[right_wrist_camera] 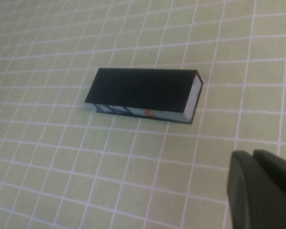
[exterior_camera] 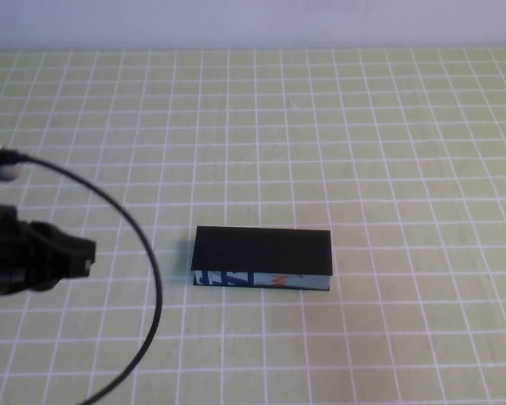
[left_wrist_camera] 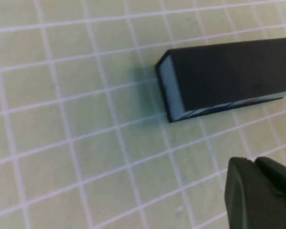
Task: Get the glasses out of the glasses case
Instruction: Pick up the glasses from the glasses case
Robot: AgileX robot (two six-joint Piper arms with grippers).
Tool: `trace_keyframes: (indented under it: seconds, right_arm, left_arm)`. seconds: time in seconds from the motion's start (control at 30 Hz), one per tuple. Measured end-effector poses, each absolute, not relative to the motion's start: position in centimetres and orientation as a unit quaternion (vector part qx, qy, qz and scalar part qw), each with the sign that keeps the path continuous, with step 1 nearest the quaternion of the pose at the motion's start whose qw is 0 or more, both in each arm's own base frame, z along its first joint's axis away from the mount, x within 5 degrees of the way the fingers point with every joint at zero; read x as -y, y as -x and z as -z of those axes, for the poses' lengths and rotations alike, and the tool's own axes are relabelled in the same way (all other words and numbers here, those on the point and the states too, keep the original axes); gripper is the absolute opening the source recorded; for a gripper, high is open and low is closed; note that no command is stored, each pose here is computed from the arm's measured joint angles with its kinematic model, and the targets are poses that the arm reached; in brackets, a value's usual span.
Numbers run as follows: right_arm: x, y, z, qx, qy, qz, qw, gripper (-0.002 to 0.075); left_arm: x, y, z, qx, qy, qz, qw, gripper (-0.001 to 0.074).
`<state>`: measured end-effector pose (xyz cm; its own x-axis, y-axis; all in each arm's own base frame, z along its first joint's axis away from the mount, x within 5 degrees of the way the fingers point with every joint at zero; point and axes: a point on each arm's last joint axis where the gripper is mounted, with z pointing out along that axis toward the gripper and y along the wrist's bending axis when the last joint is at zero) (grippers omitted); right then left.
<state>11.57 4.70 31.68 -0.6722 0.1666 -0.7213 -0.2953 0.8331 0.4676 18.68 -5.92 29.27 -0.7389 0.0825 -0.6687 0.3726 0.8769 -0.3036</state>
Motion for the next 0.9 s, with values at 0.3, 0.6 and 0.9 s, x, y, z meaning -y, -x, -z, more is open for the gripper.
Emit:
trace_keyframes:
  seconds: [0.3,0.6,0.9]
  right_arm:
    - [-4.7,-15.3,-30.8,-0.901,0.042,-0.284,0.327,-0.0018]
    - [-8.4,-18.2,-30.9,-0.913,0.134,-0.284,0.259,-0.0018]
    - [-15.9,-19.6,-30.4,-0.915,0.263,-0.227,0.206,-0.0018]
  left_arm:
    - [9.2,-27.4,-29.5,-0.878,-0.217,0.326,0.274,-0.0004]
    - [10.9,-33.9,-25.3,-0.863,-0.228,0.363,0.266,-0.0004]
    - [13.8,-38.8,-21.3,-0.855,-0.271,0.374,0.236,-0.0004]
